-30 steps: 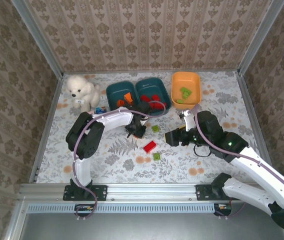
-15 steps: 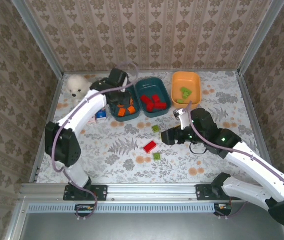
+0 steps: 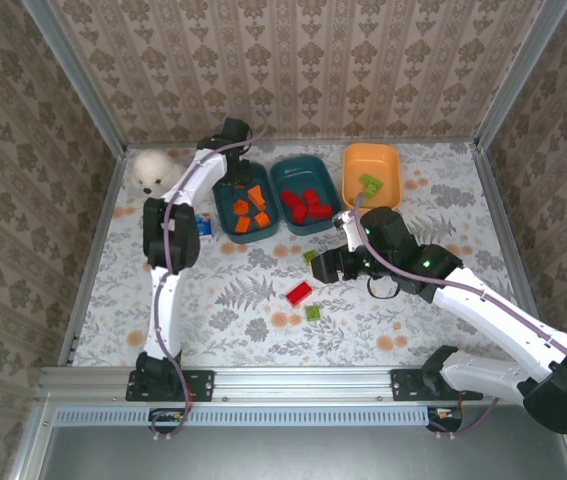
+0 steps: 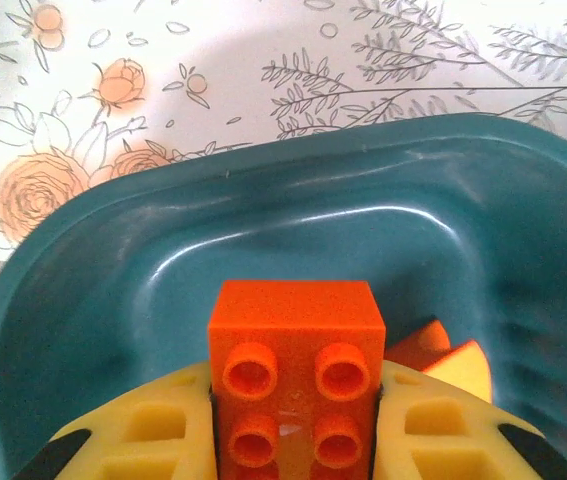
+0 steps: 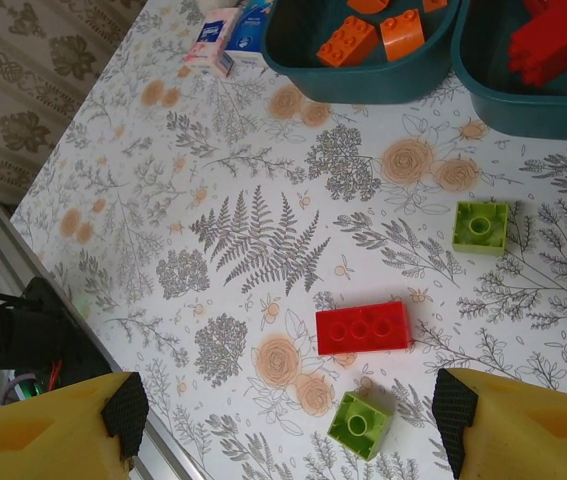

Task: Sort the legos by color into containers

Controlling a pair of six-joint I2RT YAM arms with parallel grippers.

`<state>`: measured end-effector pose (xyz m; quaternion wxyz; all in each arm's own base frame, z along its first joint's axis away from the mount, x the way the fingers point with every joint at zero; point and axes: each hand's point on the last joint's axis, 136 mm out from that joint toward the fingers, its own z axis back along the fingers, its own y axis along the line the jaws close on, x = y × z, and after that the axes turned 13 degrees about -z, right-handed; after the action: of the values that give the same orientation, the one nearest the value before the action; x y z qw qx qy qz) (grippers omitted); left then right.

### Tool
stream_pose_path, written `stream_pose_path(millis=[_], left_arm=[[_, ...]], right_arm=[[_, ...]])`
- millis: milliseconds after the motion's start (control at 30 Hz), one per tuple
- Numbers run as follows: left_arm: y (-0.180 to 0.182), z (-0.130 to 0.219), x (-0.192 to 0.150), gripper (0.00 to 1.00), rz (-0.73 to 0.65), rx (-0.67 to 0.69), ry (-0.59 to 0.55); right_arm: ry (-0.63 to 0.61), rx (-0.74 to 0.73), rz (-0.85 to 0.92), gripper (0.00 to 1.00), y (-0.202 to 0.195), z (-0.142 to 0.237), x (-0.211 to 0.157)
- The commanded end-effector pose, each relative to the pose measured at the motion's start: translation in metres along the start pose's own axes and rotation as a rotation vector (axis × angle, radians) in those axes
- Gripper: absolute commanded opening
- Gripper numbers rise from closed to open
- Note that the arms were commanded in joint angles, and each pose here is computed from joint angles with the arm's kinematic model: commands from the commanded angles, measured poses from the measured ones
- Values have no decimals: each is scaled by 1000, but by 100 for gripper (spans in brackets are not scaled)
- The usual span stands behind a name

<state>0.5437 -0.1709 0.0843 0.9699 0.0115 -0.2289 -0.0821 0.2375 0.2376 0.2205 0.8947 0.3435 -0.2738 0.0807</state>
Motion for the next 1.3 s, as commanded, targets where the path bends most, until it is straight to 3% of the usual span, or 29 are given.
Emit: stream_pose_path(millis=[0,233,533,667,967,1133,1267], left_arm=[[12,-1,-6,20,72,51,46],[3,-22,-28,23,128,22,118],[-2,3,-14,53,139,-18,76],[-2,29,-1,64,146,-35,26],[-17,125,14,71,132,-142,-166],[-32,181,-20,83,123,-358,-320],[-42,216,-69,83,82,-475,-321]], right_arm=[[-32,11,16,78,6,7,10],[-18,-6,20,78,0,9,3],[49,-50,55,78,-11,8,-14],[135,-132,90,78,-25,3,-31],[372,-332,110,73,-38,-43,-93],[429,-384,80,72,-38,-79,-113],[478,-471,7,70,-49,-99,-127]])
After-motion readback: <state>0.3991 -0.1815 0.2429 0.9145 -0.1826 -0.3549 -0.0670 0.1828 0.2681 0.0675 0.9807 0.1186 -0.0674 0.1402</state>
